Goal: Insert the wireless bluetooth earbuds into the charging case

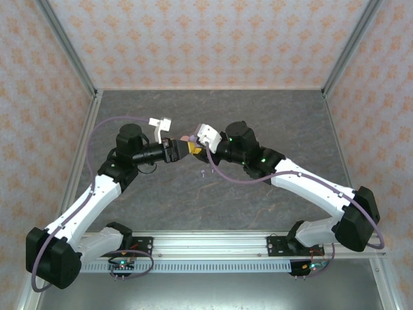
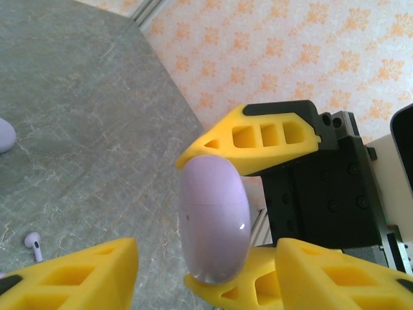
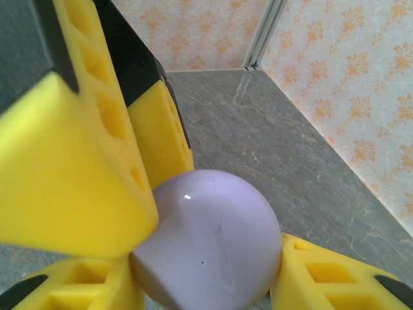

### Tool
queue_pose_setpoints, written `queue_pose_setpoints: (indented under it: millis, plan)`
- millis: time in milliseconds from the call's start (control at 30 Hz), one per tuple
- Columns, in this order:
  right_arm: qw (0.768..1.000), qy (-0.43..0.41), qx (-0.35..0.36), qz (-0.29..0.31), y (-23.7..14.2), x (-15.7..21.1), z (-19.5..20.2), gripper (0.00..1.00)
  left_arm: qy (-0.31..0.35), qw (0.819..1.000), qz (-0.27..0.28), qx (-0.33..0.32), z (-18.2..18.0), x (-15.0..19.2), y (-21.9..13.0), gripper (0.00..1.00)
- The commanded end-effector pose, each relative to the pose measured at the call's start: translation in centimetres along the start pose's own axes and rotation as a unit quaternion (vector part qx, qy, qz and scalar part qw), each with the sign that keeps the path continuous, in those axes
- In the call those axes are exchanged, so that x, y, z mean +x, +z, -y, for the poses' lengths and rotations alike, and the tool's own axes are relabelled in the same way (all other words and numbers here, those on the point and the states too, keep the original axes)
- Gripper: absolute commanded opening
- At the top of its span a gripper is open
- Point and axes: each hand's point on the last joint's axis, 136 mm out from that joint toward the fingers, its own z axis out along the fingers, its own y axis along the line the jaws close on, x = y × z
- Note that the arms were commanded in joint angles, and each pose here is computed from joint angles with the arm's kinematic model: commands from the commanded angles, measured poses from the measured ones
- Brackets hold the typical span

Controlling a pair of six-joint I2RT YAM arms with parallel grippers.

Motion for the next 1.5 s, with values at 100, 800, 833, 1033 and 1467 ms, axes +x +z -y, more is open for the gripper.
queue_pose_setpoints:
  millis: [100, 800, 833, 1033, 1467]
  plan:
    - [1.0, -0.014, -0.017, 0.013, -0.5, -0.7, -0.7, 0.45, 0.026, 1.0, -0.002, 0.017, 1.6, -0.8, 0.7, 0.45]
    - [0.993, 0.106, -0.038, 0.028, -3.2, -0.5, 0.3, 0.89, 0.073, 0.997, 0.02, -0.003, 1.2, -1.1, 0.8, 0.16]
    - [0.991, 0.121, -0.043, 0.039, -3.8, -0.7, 0.3, 0.93, 0.079, 0.996, 0.028, -0.005, 1.1, -1.2, 0.7, 0.14]
    - [0.971, 0.203, -0.082, 0.101, -7.4, -2.5, 0.0, 0.99, 0.164, 0.982, 0.091, 0.004, 2.1, -1.8, -0.1, 0.06]
    - [0.939, 0.292, -0.044, 0.177, -9.6, -4.5, 2.2, 1.0, 0.323, 0.928, 0.175, 0.065, 7.5, -1.1, -1.7, 0.0]
